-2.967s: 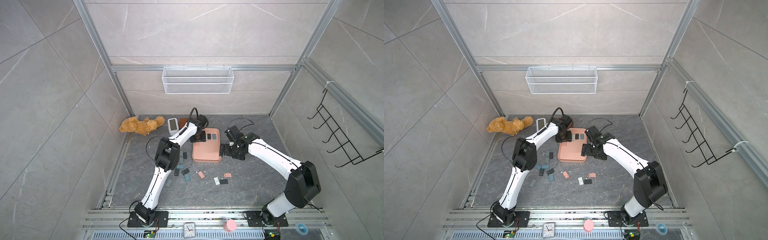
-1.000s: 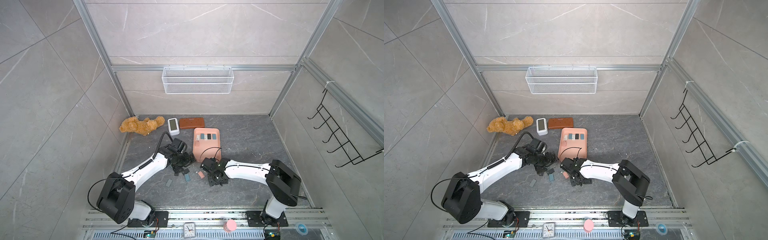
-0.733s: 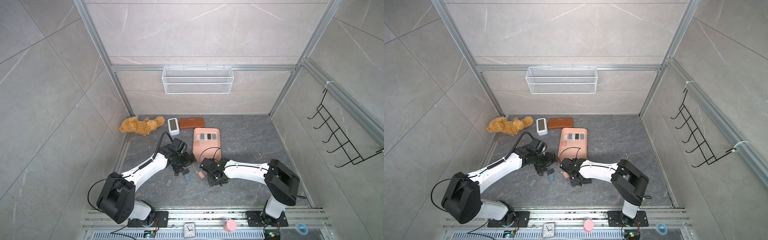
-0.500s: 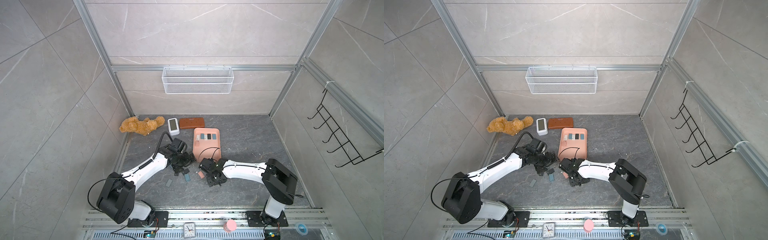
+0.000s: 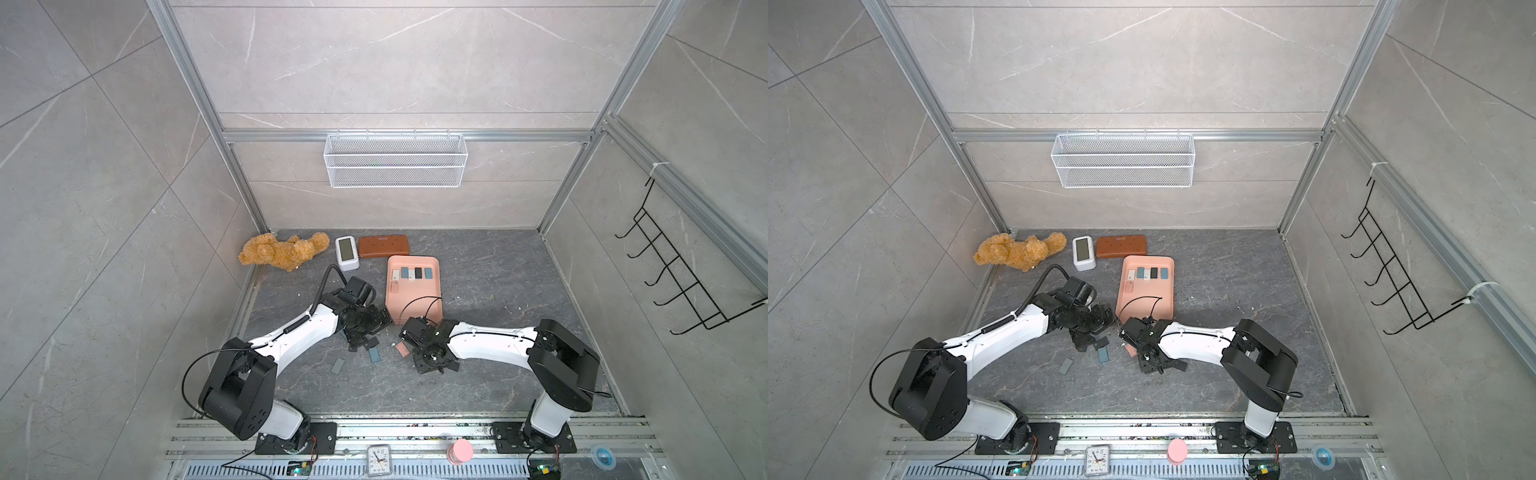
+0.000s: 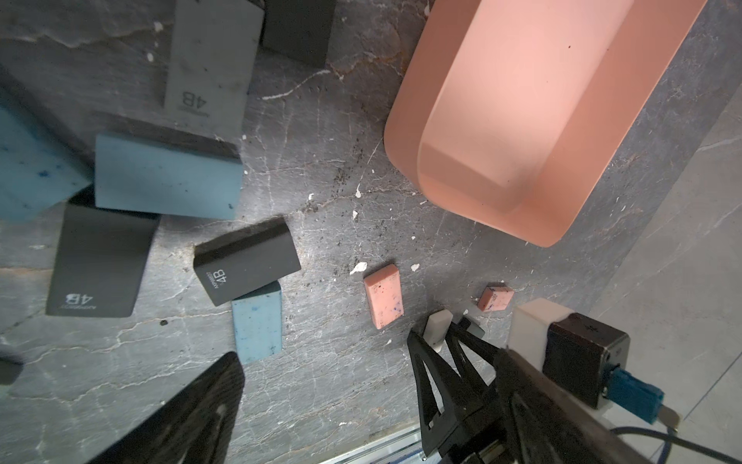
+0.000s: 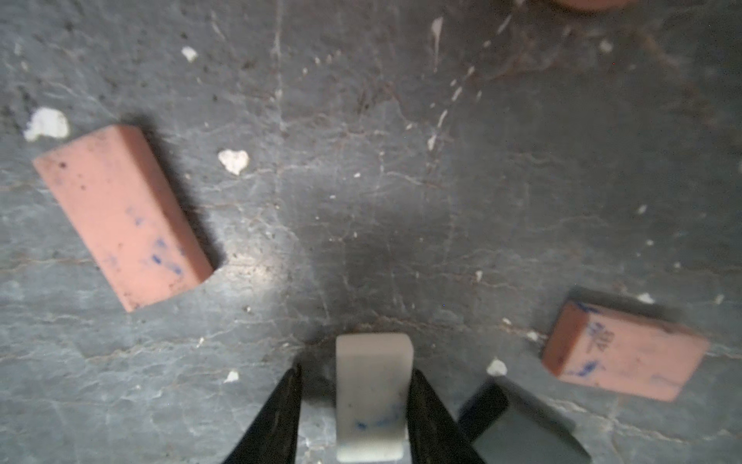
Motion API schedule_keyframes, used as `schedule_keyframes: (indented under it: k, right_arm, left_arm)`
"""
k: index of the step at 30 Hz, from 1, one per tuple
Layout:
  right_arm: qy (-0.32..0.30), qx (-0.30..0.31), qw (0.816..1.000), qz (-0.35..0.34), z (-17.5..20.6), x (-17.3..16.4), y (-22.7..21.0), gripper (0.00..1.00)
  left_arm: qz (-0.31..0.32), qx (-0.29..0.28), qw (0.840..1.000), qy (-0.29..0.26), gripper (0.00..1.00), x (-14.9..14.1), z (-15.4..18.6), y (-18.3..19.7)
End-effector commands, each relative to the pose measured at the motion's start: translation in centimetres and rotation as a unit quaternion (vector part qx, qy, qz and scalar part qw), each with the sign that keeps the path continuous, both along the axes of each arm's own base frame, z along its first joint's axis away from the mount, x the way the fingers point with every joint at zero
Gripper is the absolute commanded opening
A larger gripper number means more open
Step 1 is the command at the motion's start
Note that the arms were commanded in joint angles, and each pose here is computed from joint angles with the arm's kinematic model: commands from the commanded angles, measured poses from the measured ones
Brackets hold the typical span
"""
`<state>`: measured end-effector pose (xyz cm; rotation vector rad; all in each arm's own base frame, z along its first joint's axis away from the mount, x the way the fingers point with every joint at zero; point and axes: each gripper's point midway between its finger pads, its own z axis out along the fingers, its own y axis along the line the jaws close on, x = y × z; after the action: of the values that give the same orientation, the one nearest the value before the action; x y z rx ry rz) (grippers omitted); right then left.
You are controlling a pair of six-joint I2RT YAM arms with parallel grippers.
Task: Put the eraser in the storage box
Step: Pick up the eraser from the center of the board.
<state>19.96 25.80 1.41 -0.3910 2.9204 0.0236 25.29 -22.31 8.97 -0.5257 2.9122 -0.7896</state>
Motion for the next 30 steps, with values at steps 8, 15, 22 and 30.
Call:
schedule_keyframes:
  k: [8, 15, 22, 30]
  right_arm:
    - [-0.012, -0.044, 0.999, -0.002, 0.7, 0.1, -2.2, 0.27]
    - [-0.032, -0.013, 0.999, -0.017, 5.1, 1.6, -1.2, 0.24]
    - [-0.063, 0.012, 0.996, -0.060, 11.1, 5.6, 0.2, 0.24]
    - [-0.078, 0.027, 0.992, -0.096, 11.3, 11.6, 2.5, 0.24]
  left_arm:
    - [0.013, -0.017, 1.000, -0.010, 1.00, 2.4, 1.3, -1.5]
    - [0.010, -0.024, 0.999, -0.025, 0.99, 4.4, 3.3, -1.8]
    - [0.023, -0.080, 0.996, -0.044, 0.99, 8.1, 5.4, -0.3]
    - [0.008, -0.115, 0.991, -0.068, 0.99, 10.3, 6.4, 1.0]
